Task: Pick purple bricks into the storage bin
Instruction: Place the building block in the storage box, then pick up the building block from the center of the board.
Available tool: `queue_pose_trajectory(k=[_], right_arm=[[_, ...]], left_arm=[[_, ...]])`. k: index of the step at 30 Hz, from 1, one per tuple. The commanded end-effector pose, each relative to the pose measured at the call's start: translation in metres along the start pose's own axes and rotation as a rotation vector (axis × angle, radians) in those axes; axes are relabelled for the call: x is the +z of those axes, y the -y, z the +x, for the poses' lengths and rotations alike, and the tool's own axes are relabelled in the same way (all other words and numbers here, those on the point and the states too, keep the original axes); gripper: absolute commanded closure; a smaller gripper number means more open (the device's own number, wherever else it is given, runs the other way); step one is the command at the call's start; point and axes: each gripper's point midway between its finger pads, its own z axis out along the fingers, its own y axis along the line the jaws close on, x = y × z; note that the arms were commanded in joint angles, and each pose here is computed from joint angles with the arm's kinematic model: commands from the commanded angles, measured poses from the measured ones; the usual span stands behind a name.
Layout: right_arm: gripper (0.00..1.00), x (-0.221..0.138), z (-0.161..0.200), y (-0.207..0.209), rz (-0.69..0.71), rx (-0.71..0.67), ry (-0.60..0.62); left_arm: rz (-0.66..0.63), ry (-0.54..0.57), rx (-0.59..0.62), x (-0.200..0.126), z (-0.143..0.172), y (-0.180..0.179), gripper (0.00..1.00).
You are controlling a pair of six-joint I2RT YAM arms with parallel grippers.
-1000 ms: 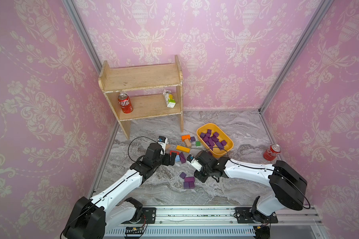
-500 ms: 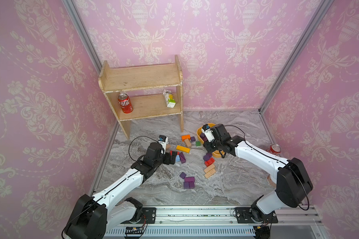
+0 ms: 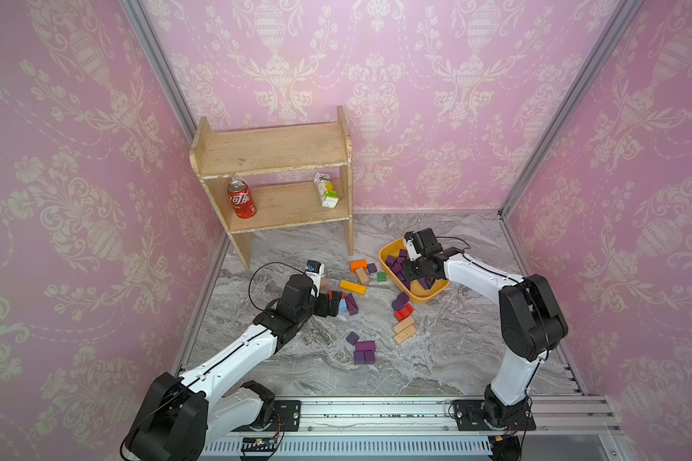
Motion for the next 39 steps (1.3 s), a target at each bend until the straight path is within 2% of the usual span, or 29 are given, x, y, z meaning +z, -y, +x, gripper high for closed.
queue_pose_trajectory(k=[1, 6, 16, 23, 27, 32, 39], right_arm=[[0.45, -0.005, -0.012, 0.012, 0.046, 0.045, 0.014], [0.38, -0.017, -0.015, 0.007, -0.003, 0.035, 0.031], [0.38, -0.069, -0.009, -0.013, -0.143, 0.065, 0.088], [0.35, -0.097, 0.013, -0.021, -0.211, 0.073, 0.117], [0.35, -0.108, 0.033, -0.043, -0.302, 0.010, 0.108], [0.36, -0.114, 0.084, -0.085, -0.327, -0.167, 0.041], [0.36, -0.130, 0.136, -0.127, -0.506, -0.247, 0.004]], left_arm=[[0.032, 0.010, -0.026, -0.001, -0.004, 0.007, 0.01], [0.036, 0.007, -0.022, -0.002, -0.006, 0.008, 0.01], [0.034, 0.030, -0.015, -0.015, -0.018, 0.010, 0.01], [0.033, -0.019, -0.005, -0.012, -0.020, 0.014, 0.01], [0.021, -0.021, -0.014, -0.008, -0.018, 0.012, 0.01], [-0.017, -0.048, -0.012, -0.001, -0.017, 0.006, 0.01], [-0.064, -0.047, -0.059, -0.001, -0.011, -0.003, 0.01]])
